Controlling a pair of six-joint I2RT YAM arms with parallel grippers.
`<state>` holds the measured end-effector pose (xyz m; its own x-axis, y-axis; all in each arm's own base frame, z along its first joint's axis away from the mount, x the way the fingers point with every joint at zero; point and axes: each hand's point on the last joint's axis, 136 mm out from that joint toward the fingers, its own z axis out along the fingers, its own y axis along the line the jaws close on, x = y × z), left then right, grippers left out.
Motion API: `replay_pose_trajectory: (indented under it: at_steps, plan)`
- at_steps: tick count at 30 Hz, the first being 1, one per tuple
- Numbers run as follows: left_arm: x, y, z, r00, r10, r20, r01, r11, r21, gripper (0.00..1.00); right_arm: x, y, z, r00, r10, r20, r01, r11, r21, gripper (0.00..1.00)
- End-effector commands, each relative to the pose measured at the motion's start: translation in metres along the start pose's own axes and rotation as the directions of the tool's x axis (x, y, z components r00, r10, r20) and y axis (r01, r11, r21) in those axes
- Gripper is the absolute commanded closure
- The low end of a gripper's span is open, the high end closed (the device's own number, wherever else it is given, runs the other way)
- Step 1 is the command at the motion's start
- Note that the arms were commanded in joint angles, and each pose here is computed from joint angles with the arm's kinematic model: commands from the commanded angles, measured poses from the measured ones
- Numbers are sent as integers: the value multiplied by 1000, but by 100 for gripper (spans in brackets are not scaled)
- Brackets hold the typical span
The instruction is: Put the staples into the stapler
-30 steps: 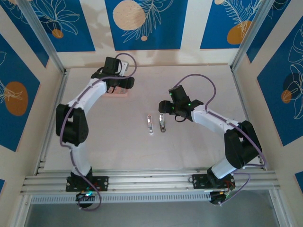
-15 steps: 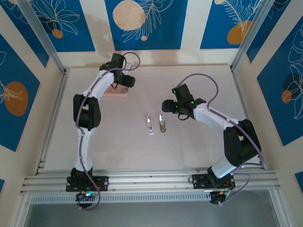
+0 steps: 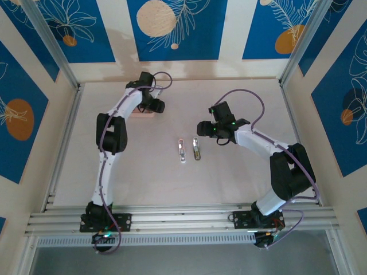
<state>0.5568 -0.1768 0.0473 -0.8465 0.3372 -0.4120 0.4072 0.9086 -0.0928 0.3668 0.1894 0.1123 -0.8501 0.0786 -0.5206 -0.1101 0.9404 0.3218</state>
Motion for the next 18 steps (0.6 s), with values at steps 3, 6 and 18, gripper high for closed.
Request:
replay_pose_trajectory:
  at_steps: [3, 6, 18]
  plan:
    - [5, -10, -10, 1000, 10, -26, -8, 997, 82, 38, 4, 2, 0, 1000, -3, -25, 3, 1000, -22, 35]
    - [9, -17, -17, 999, 16, -45, -11, 994, 104, 38, 4, 3, -1, 1000, -3, -21, 3, 1000, -29, 36]
    - [43, -49, -52, 990, 74, -120, -48, 977, 209, 39, 3, 9, -8, 1000, 1, 8, -1, 999, -53, 36]
